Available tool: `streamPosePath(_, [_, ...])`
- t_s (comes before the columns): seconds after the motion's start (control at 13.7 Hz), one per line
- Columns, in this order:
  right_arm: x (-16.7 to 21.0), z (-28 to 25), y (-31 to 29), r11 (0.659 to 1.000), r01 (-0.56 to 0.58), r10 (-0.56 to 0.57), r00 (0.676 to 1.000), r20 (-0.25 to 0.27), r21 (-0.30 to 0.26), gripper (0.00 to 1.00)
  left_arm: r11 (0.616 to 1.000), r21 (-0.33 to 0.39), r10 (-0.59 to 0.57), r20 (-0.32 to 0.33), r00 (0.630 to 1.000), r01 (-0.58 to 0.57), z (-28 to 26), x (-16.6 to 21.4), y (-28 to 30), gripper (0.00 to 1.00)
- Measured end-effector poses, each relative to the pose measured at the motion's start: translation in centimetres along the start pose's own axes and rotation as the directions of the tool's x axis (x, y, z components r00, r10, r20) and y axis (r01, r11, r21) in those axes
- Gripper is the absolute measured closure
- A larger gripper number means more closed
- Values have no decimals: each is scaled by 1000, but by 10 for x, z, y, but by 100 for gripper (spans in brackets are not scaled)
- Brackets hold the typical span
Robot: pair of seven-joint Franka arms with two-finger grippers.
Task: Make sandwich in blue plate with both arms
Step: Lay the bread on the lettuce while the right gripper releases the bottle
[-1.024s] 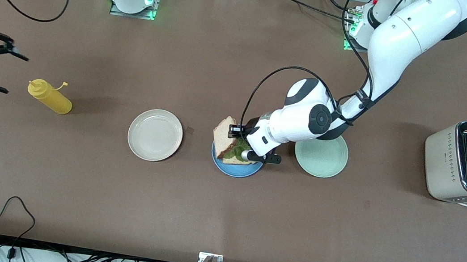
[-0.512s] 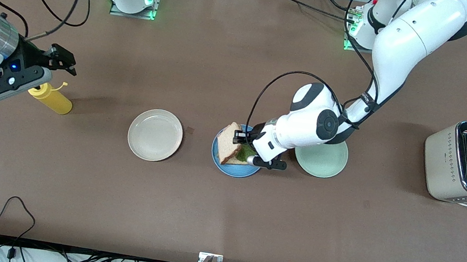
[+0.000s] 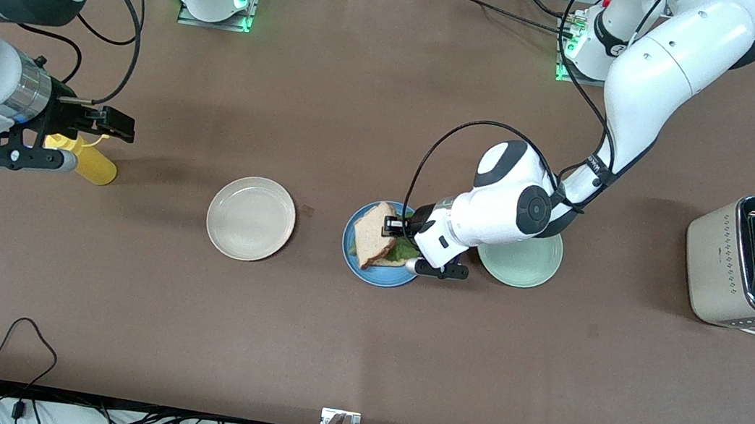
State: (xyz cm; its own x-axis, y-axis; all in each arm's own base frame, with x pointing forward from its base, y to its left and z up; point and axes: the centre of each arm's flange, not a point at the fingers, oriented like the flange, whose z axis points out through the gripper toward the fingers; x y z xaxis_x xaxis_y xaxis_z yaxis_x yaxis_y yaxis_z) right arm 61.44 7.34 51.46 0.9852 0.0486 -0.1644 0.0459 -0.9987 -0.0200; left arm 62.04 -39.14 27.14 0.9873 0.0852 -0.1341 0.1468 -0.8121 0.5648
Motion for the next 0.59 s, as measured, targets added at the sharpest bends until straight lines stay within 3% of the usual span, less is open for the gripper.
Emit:
streamPosePath(0.37, [3, -3, 54, 996, -88, 88, 996, -13, 0, 0, 1000, 12, 20, 12, 1000, -20, 5, 6, -22, 80])
streamPosePath(0.59, [-9, -24, 80, 996, -88, 88, 995, -40, -8, 0, 999, 19, 41, 23, 999, -42, 8, 9, -37, 69])
